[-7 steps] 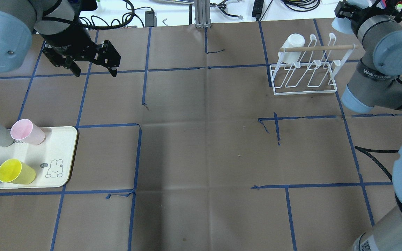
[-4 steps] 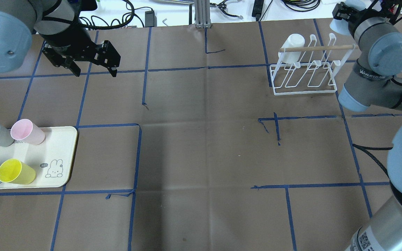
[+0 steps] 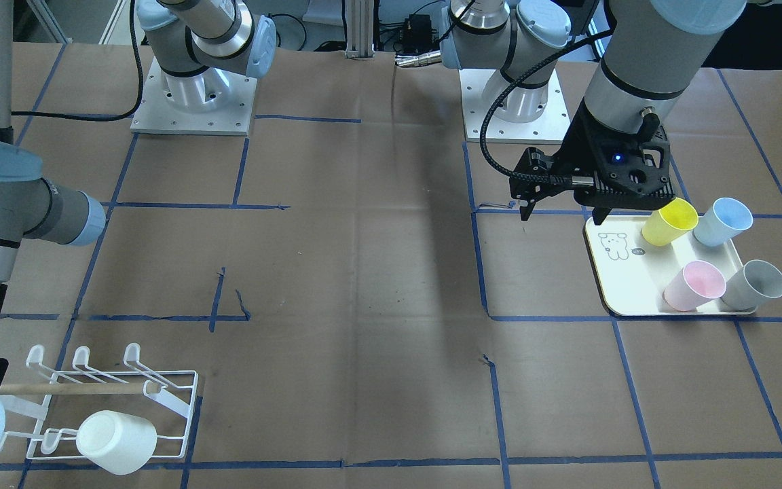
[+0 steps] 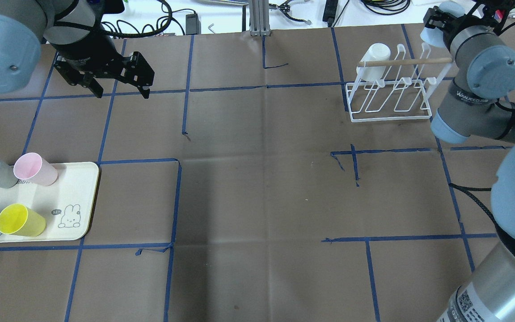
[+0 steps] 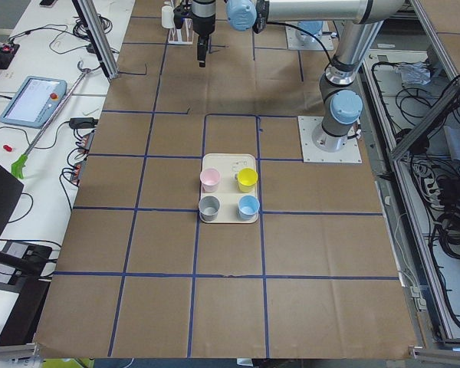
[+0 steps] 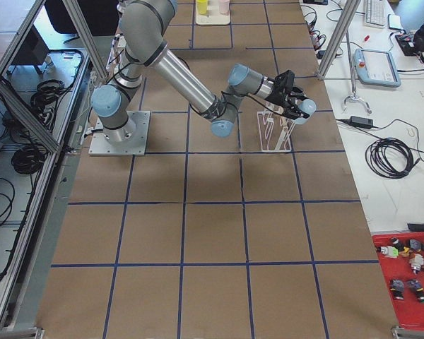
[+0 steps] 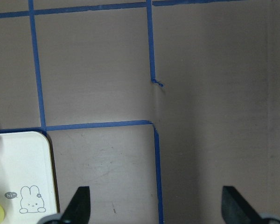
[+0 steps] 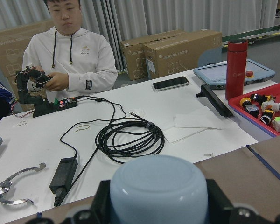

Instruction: Transfer IKEA cup to right arm and place on rack

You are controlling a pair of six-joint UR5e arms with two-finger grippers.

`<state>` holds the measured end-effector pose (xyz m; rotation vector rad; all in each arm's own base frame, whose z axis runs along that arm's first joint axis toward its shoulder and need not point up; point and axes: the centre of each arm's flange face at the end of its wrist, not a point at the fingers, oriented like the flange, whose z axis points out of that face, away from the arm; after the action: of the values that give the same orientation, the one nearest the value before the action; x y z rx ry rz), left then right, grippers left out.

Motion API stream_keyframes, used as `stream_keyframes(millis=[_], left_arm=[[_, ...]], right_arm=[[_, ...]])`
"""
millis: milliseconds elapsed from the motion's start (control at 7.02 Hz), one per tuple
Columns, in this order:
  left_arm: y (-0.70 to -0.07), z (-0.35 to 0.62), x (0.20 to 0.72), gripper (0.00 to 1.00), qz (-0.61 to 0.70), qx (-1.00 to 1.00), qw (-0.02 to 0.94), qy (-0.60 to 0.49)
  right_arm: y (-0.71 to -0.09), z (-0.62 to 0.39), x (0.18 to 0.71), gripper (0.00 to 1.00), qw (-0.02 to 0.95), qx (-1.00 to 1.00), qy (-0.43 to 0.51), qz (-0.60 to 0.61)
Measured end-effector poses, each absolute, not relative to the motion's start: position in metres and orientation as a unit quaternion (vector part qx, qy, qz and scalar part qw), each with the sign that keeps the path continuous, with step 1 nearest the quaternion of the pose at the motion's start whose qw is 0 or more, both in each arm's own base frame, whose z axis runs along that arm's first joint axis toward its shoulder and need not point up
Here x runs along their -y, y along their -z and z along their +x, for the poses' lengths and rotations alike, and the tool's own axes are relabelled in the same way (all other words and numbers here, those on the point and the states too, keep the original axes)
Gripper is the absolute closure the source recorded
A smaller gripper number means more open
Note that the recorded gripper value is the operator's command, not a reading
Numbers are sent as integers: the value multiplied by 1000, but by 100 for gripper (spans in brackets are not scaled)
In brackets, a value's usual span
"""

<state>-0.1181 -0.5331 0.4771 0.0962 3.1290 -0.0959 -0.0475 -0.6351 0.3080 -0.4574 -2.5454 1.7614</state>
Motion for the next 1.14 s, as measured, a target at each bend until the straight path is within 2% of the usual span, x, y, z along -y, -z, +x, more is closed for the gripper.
stream_keyframes(millis=[1140], left_arm=[[-478, -118, 532, 1, 31, -999, 4, 31]], right_arm=[[-295, -49, 637, 91, 8, 814, -561, -148]])
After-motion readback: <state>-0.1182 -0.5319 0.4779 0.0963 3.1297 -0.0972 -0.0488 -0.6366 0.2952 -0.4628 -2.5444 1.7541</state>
